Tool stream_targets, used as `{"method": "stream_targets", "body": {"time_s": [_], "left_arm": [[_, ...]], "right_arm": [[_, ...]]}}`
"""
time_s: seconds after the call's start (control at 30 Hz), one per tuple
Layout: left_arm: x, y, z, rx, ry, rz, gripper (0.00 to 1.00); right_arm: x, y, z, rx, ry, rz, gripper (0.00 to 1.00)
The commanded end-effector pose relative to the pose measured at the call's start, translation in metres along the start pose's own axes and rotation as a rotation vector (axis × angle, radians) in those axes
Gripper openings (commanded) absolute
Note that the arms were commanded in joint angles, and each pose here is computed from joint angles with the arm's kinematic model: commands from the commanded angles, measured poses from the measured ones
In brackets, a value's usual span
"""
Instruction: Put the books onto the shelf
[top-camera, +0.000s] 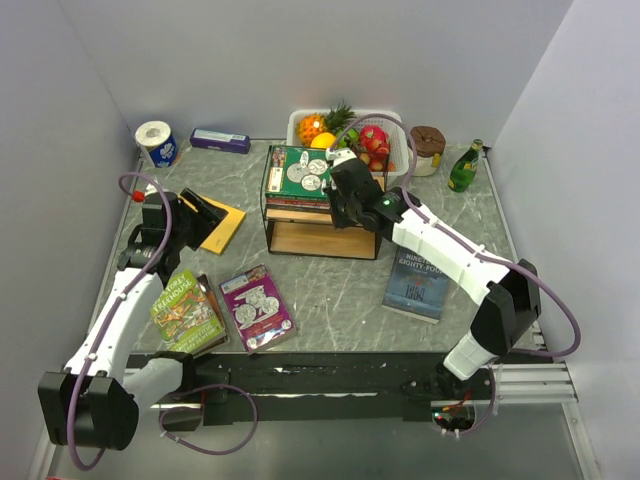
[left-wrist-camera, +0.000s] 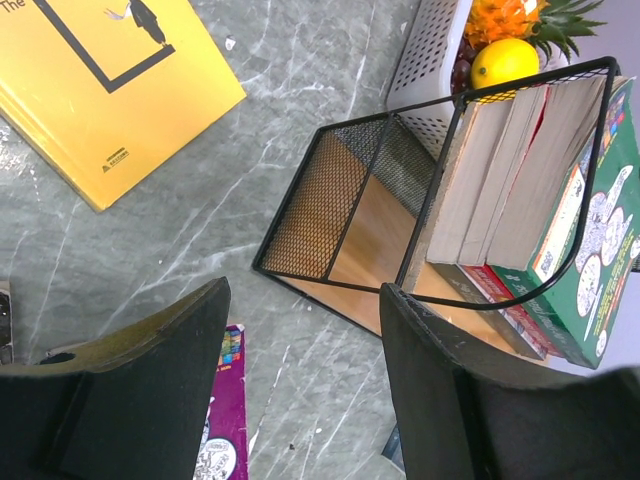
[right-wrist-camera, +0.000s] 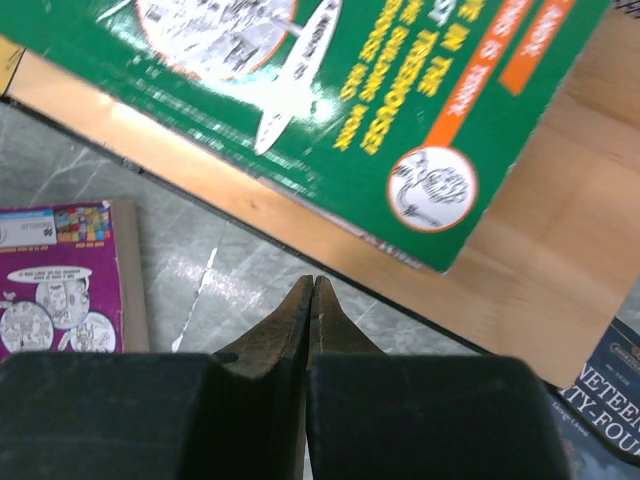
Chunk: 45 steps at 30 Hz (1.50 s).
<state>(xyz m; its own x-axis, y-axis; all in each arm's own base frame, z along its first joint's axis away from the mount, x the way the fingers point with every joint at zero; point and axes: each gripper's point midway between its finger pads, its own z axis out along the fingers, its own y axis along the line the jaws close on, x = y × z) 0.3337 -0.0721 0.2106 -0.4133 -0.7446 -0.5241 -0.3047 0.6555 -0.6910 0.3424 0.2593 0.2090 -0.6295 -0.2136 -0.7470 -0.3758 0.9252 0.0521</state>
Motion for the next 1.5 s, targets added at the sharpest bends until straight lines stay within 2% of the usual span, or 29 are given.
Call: {"method": "stream_targets", "body": {"time_s": [0.0, 0.83, 0.93, 1.0, 1.03, 1.07, 1.1, 1.13, 1.23, 1.27, 1.33, 1.37, 1.4, 1.43, 1.47], "left_arm": [[-0.004, -0.002, -0.002, 0.007, -0.019, 0.022, 0.67], [-0.004, -0.003, 0.002, 0.014, -0.012, 0.036, 0.67], [-0.003, -0.003, -0.003, 0.007, -0.003, 0.042, 0.67], [-0.007, -0.001, -0.010, -0.005, -0.027, 0.056, 0.67], [-0.005, 0.005, -0.014, -0.024, -0.023, 0.061, 0.68], [-0.006, 0.005, -0.022, -0.015, -0.039, 0.060, 0.68], [0.000, 0.013, -0.023, -0.026, -0.029, 0.064, 0.69], [0.007, 0.016, -0.026, -0.022, -0.015, 0.064, 0.69], [0.031, 0.043, -0.034, -0.061, 0.023, 0.037, 0.67], [0.038, 0.048, -0.040, -0.050, 0.029, 0.025, 0.67], [0.066, 0.073, -0.038, -0.092, 0.089, -0.005, 0.63], [0.069, 0.079, -0.040, -0.107, 0.070, -0.026, 0.61], [0.094, 0.069, -0.045, -0.064, 0.140, 0.014, 0.58], [0.099, 0.069, -0.046, -0.082, 0.129, -0.021, 0.57], [0.102, 0.072, -0.045, -0.103, 0.114, -0.025, 0.56]], "right_arm": [[-0.025, -0.006, -0.004, 0.032, -0.054, 0.031, 0.00], [-0.035, -0.016, 0.007, 0.051, -0.043, 0.056, 0.00], [-0.030, 0.007, -0.012, -0.028, -0.066, 0.038, 0.00], [-0.017, 0.043, -0.035, -0.110, -0.123, -0.024, 0.00], [-0.011, 0.058, -0.043, -0.164, -0.139, -0.030, 0.02], [-0.001, 0.076, -0.053, -0.243, -0.167, -0.027, 0.22], [0.007, 0.086, -0.057, -0.296, -0.161, 0.022, 0.30], [0.015, 0.098, -0.061, -0.360, -0.152, 0.039, 0.44], [0.046, 0.121, -0.063, -0.452, -0.133, 0.071, 0.56], [0.069, 0.124, -0.057, -0.454, -0.096, 0.063, 0.61], [0.088, 0.148, -0.059, -0.541, -0.062, 0.098, 0.67], [0.115, 0.151, -0.050, -0.559, 0.003, 0.113, 0.68], [0.126, 0.160, -0.052, -0.602, 0.041, 0.173, 0.70], [0.126, 0.176, -0.056, -0.670, 0.013, 0.197, 0.76], [0.146, 0.174, -0.048, -0.672, 0.042, 0.218, 0.79]]}}
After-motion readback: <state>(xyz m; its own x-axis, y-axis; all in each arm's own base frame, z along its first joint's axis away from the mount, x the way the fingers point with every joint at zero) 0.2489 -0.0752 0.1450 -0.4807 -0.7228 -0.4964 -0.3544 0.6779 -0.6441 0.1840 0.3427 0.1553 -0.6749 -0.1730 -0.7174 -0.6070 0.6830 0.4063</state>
